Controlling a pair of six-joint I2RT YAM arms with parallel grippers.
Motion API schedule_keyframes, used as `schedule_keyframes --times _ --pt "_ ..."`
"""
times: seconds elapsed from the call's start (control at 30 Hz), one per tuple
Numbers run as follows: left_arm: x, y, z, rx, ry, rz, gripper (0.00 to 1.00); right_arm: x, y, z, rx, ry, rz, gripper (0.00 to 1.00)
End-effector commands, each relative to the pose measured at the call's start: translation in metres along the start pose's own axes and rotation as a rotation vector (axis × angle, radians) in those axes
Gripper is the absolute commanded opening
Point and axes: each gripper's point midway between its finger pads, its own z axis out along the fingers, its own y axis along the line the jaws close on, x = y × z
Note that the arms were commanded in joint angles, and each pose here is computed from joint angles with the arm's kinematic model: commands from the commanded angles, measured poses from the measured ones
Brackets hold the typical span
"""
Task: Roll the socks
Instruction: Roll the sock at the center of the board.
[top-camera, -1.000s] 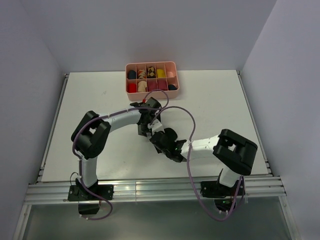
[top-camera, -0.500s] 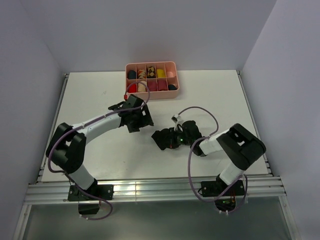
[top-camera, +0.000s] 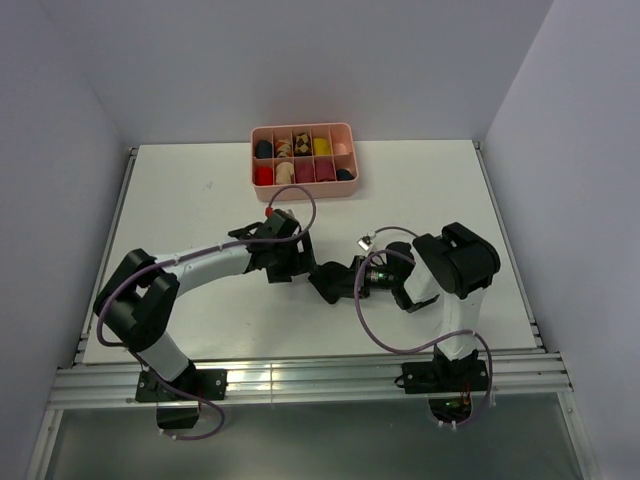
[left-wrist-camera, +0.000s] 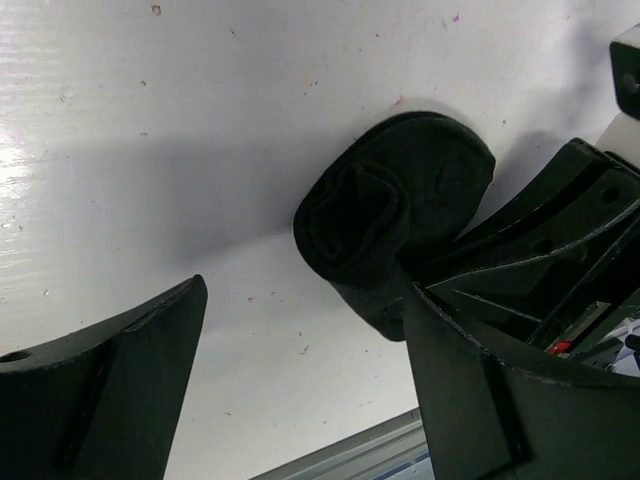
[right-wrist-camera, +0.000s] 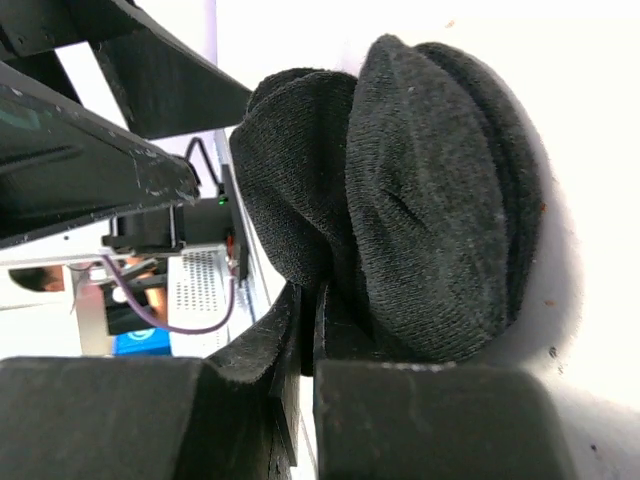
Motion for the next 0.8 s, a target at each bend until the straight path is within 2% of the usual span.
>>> schedule_keyframes --times 0.0,0.33,0.47,0.5,0.63,0.77 --pt "-0.004 -0.010 0.003 0.040 -0.007 0.028 0.84 0.013 -0.016 -0.004 0.040 0.038 0.101 0.00" --pt "-0.005 -0.007 0.032 -0.041 0.039 0.008 0.79 0.008 -0.033 -0.005 0.138 0.047 0.085 0.00" --pt "0.004 0.005 0.048 -0.116 0.089 0.020 0.72 0.003 -0.032 -0.005 0.157 0.034 0.047 0.00" --pt "0.005 0.009 0.049 -0.138 0.094 0.026 0.71 -0.003 -0.024 -0.006 0.149 0.017 0.013 0.02" --pt "0.009 0.023 0.053 -0.221 0.126 0.053 0.65 -0.015 -0.017 -0.015 0.245 -0.016 -0.099 0.19" --pt "0.019 0.035 0.057 -0.273 0.172 0.078 0.56 -0.039 -0.002 -0.028 0.390 -0.094 -0.337 0.30"
